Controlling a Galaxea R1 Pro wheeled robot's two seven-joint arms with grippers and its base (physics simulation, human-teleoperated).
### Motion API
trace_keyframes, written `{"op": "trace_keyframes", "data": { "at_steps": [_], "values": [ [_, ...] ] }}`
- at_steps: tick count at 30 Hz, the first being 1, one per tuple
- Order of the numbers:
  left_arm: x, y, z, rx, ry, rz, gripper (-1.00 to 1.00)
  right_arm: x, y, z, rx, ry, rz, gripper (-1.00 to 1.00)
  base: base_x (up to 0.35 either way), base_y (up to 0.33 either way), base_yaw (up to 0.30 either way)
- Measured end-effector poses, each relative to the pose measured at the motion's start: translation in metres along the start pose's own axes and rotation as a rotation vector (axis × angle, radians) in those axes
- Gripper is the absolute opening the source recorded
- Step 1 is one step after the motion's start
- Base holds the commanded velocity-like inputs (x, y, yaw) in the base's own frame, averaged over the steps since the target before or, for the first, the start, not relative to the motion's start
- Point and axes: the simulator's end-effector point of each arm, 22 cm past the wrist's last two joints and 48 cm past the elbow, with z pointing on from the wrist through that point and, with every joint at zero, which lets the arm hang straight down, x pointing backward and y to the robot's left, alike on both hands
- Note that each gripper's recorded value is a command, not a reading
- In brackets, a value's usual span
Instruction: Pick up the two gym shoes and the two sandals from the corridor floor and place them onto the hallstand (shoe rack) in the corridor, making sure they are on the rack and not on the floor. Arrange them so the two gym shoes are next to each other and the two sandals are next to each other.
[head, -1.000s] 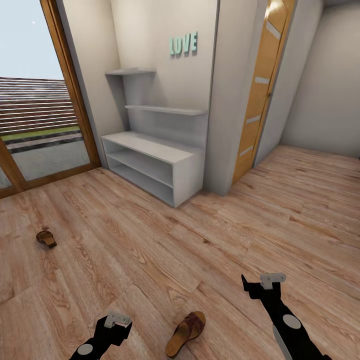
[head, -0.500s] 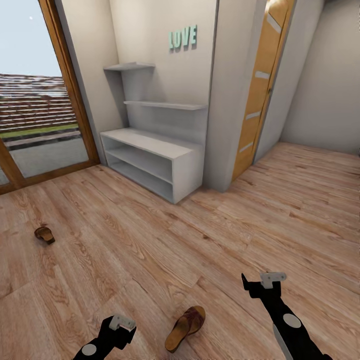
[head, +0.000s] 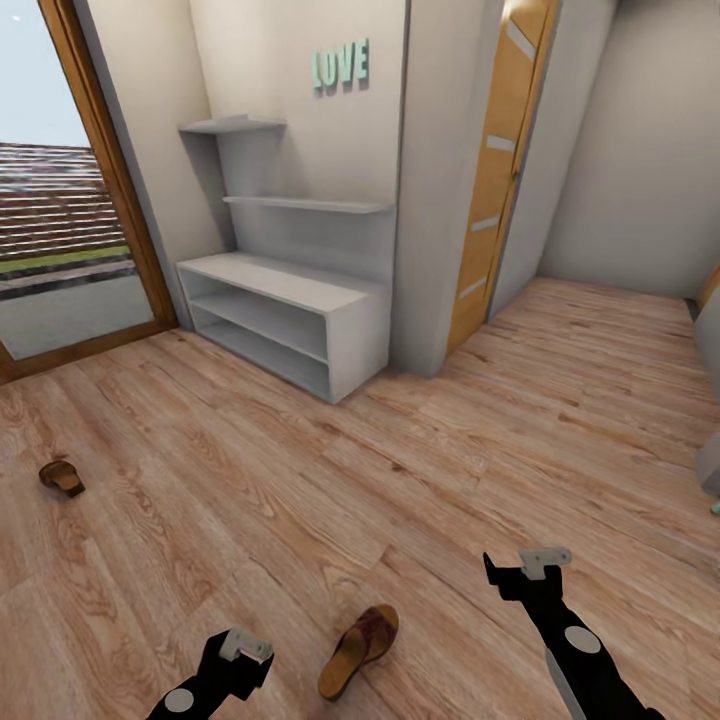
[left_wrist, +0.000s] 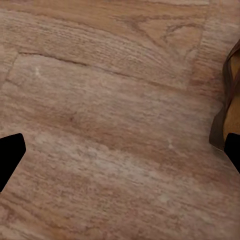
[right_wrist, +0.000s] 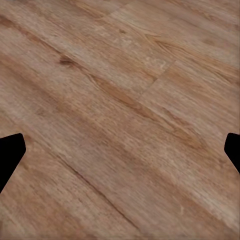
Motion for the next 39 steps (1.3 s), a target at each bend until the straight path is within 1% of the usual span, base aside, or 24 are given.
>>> {"op": "trace_keyframes", "data": {
  "at_steps": [11,15,31,39],
  "values": [
    [-0.0008,0.002,0.0,-0.008,-0.003,-0.004,1.0,0.0003,0.0001,0.0,0.0,0.002,0.001,1.0,0.117,-0.15,-0.004],
    [-0.0008,0.0022,0.0,-0.008,-0.003,-0.005,1.0,0.0004,0.0001,0.0,0.0,0.002,0.001,1.0,0.038,-0.047,-0.107],
    [-0.001,0.0001,0.0002,-0.001,-0.002,0.003,1.0,0.0008,0.0,0.0,0.0,0.003,0.001,1.0,0.003,-0.004,-0.281],
    [-0.0015,0.0031,0.0,-0.009,-0.005,-0.006,1.0,0.0008,0.0005,0.0,-0.001,0.003,0.001,1.0,0.0,0.0,-0.299]
  ]
}}
